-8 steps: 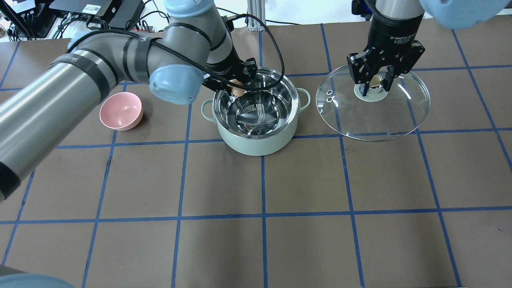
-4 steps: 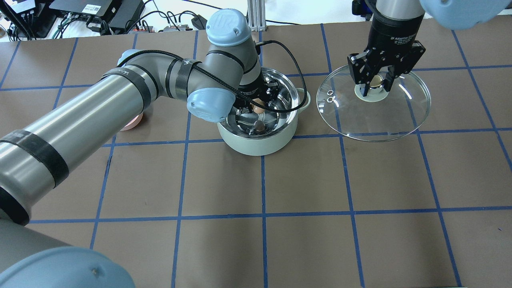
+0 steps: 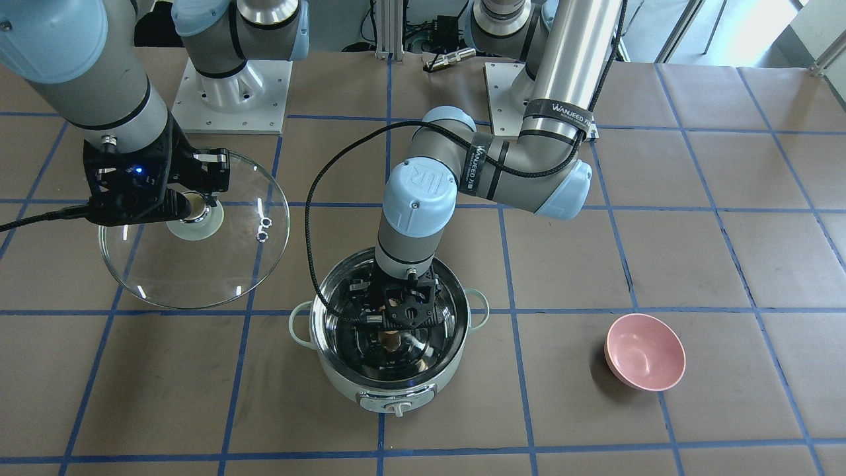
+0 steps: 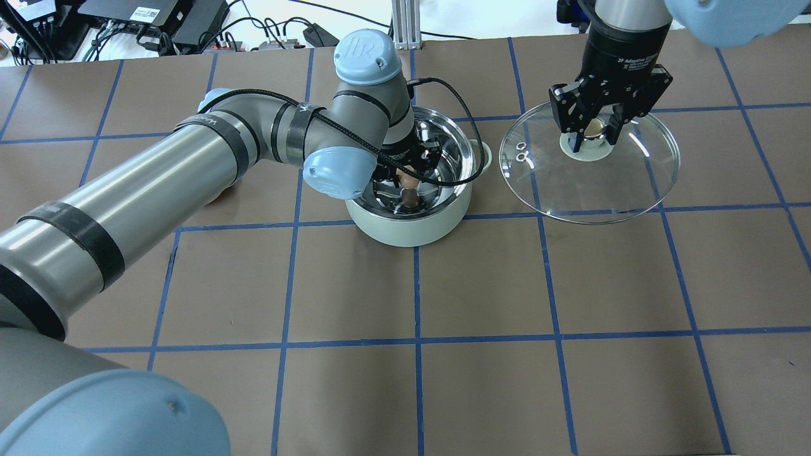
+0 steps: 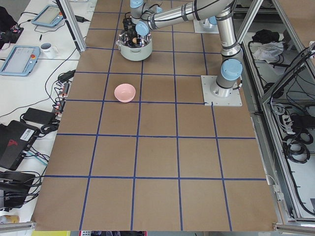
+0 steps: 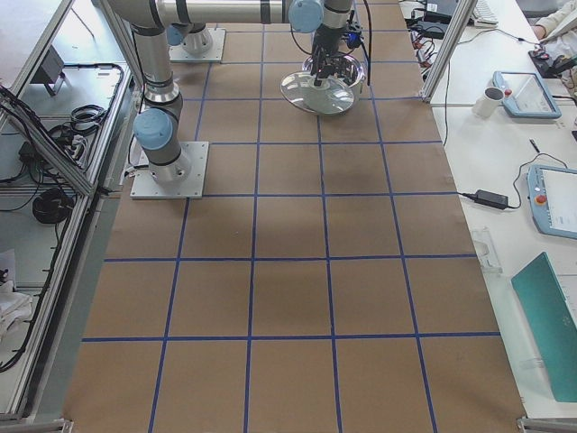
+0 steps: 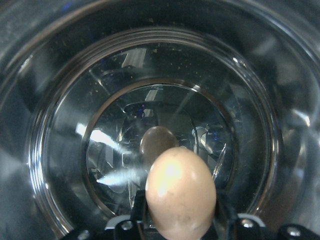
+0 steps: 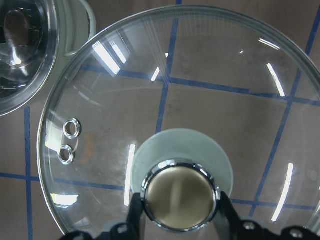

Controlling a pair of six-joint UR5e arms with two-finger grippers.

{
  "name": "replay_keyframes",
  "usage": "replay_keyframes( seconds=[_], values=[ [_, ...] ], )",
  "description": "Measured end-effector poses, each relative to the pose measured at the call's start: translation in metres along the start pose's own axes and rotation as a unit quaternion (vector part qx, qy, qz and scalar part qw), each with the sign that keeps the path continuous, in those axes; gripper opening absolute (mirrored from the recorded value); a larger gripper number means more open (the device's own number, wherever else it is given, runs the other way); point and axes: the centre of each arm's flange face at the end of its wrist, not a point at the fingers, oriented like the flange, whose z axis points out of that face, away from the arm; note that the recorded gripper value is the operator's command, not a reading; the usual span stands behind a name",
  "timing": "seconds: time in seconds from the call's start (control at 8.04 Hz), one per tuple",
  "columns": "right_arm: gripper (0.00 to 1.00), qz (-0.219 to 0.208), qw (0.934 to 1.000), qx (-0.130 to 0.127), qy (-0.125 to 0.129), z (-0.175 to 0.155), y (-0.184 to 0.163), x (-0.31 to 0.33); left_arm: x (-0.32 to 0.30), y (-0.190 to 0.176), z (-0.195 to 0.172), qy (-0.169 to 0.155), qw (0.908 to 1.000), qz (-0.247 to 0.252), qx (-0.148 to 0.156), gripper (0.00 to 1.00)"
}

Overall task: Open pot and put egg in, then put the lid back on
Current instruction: 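Lower the egg into the pot and open the left gripper, then lift the glass lid over the pot with the right gripper while the left gripper withdraws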

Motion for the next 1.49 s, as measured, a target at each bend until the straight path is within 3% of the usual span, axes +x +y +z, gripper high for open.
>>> replay_keyframes(
  seconds=[0.12,0.25,0.87,0.99,1.24,1.49],
  values=[
    [0.33,0.000,1.0000,0.000,-0.001,0.000,0.000,0.000,0.000,0.000,0.002,-0.001,1.0000,0.000,-0.001,0.75],
    [0.33,0.000,1.0000,0.000,-0.001,0.000,0.000,0.000,0.000,0.000,0.002,-0.001,1.0000,-0.001,-0.001,0.87],
    [0.33,0.000,1.0000,0.000,0.000,0.000,0.000,0.000,0.000,0.000,-0.004,0.002,0.9998,-0.017,0.003,0.88],
    [0.33,-0.001,1.0000,-0.001,0.001,0.000,0.001,-0.001,0.002,-0.001,-0.015,0.006,0.9998,-0.016,0.011,0.96],
    [0.36,0.002,1.0000,0.000,-0.003,0.001,0.002,-0.007,0.003,0.006,-0.065,0.019,0.9990,-0.016,0.036,0.98],
    [0.36,-0.012,0.9998,0.015,0.001,-0.001,-0.001,-0.029,-0.022,0.024,-0.137,0.013,0.9990,-0.033,0.026,1.00]
  ],
)
